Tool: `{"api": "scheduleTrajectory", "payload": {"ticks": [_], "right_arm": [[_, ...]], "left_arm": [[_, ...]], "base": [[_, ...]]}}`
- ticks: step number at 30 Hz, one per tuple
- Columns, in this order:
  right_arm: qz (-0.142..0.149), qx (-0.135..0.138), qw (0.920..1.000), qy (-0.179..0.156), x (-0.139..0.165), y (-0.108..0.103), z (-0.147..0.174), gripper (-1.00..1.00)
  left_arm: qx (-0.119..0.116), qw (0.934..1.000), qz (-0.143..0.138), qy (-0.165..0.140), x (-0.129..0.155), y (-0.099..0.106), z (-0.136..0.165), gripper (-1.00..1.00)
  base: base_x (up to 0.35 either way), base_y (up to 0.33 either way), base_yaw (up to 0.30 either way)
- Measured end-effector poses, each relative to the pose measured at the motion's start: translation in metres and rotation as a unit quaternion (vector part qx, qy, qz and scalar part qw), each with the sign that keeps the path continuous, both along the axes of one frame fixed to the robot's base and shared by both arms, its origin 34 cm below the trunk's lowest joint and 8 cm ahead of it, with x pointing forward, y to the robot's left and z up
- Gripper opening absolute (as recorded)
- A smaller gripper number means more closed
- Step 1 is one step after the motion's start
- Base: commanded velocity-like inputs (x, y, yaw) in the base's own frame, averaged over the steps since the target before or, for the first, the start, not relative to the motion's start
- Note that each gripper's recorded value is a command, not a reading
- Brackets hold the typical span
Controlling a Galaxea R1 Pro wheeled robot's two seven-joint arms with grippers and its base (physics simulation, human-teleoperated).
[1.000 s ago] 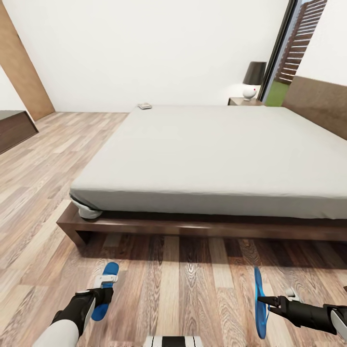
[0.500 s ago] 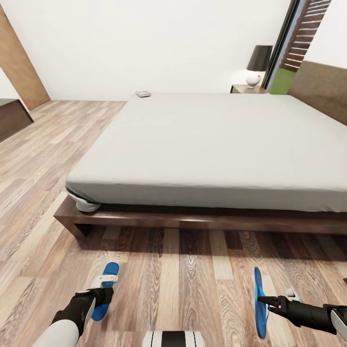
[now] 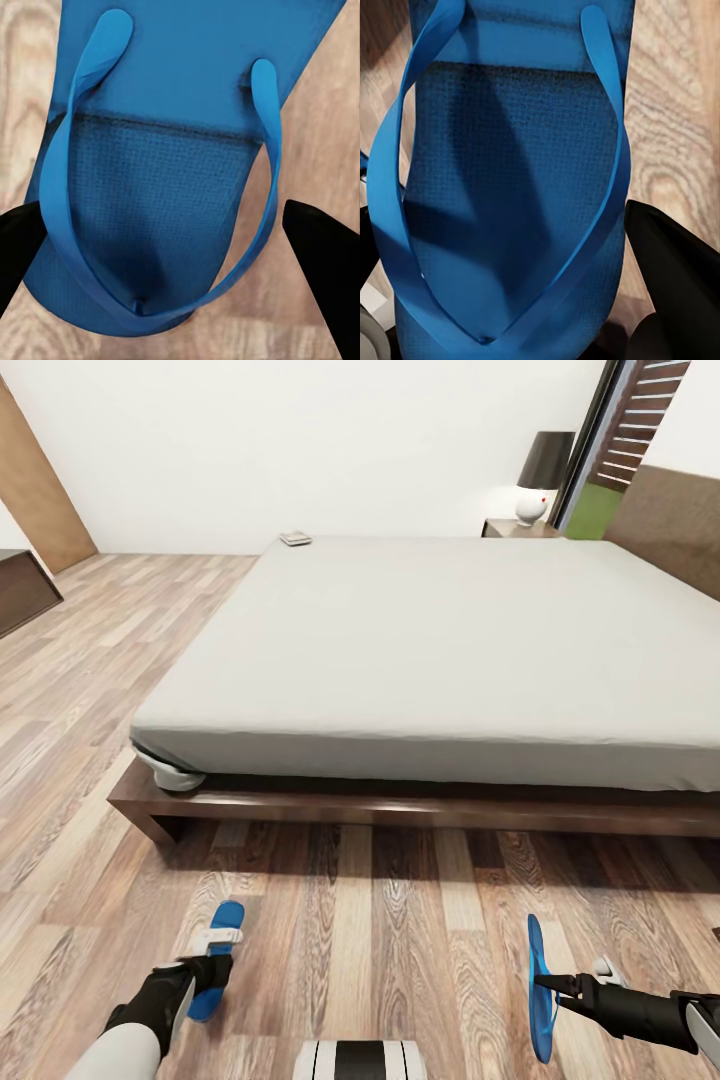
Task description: In the bedroom, move the book from the bed onto either nightstand, and place the two sandals side by side next to the bed.
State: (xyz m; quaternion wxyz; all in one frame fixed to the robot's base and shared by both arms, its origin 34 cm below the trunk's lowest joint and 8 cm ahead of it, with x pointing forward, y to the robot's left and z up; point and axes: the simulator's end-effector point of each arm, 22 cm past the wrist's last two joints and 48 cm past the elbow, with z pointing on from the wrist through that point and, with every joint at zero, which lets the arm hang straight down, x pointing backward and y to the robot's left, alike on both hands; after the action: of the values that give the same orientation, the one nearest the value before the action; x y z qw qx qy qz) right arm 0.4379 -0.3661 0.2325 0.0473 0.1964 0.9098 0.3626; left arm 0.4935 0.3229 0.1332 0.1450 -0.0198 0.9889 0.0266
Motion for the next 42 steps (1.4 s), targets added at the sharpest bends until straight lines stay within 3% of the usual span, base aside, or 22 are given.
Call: {"api": "scheduleTrajectory", "payload": {"ticks": [5,12,32,42], "right_arm": [[0.0,0.0,1.0,0.0,0.0,0.0,0.0,-1.0],[0.0,0.0,1.0,0.0,0.0,0.0,0.0,-1.0],[0.0,0.001,0.9995,0.031,-0.017,0.001,-0.023,-1.0],[0.0,0.001,0.9995,0.03,-0.017,0.001,-0.023,-1.0]], "left_arm": [[-0.001,0.9997,0.011,-0.021,0.008,0.007,0.003,-1.0],[-0.005,0.9995,0.019,-0.025,0.01,0.007,0.004,-1.0],[-0.003,0.9998,0.019,0.005,-0.013,0.008,-0.023,-1.0],[0.006,0.9998,0.021,0.005,-0.013,0.021,-0.021,-1.0]], "base": [[0.0,0.0,0.0],[0.0,0.0,0.0],[0.003,0.0,0.0],[0.292,0.006,0.0]]}}
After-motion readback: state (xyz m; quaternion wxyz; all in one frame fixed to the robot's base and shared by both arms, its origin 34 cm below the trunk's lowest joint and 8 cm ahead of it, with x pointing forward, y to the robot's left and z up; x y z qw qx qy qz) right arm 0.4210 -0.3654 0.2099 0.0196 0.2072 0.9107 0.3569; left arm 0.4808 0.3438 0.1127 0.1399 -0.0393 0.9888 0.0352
